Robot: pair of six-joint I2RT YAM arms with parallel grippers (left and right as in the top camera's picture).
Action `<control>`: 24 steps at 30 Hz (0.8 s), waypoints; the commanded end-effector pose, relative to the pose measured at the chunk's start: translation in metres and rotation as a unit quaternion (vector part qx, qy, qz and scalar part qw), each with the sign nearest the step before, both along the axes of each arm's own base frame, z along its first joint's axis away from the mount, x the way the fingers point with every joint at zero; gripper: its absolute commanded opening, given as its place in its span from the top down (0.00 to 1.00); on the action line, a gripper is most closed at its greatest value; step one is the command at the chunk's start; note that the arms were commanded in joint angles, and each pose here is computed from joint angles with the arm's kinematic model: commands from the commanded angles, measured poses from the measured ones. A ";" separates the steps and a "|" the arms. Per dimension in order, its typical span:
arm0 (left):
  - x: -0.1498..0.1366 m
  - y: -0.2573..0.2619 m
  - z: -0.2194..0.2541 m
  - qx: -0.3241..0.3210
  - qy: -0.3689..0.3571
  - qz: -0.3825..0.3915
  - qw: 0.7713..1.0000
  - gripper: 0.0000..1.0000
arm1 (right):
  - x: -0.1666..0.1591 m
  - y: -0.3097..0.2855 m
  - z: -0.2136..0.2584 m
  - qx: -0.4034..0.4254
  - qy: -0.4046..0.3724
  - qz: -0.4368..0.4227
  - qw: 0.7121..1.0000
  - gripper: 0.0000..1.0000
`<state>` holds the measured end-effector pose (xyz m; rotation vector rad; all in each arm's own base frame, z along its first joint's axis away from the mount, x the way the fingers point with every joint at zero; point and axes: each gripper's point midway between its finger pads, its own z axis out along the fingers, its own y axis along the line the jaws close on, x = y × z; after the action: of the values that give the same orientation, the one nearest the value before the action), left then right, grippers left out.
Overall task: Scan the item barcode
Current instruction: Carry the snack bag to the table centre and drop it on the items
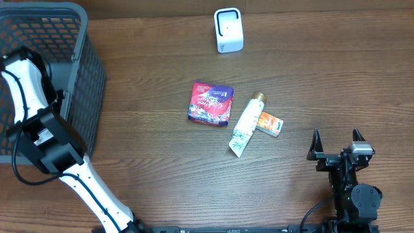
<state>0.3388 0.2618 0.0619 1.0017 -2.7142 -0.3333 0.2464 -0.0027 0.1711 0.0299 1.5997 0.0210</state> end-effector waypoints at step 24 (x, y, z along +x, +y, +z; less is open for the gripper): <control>0.000 -0.248 0.407 -0.220 -0.592 -0.280 0.723 0.96 | 0.000 0.000 -0.001 -0.002 -0.003 0.000 1.000 0.00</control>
<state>0.3454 0.0750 0.4438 0.5732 -3.8423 0.8909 0.2464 -0.0028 0.1714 0.0305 1.5985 0.0210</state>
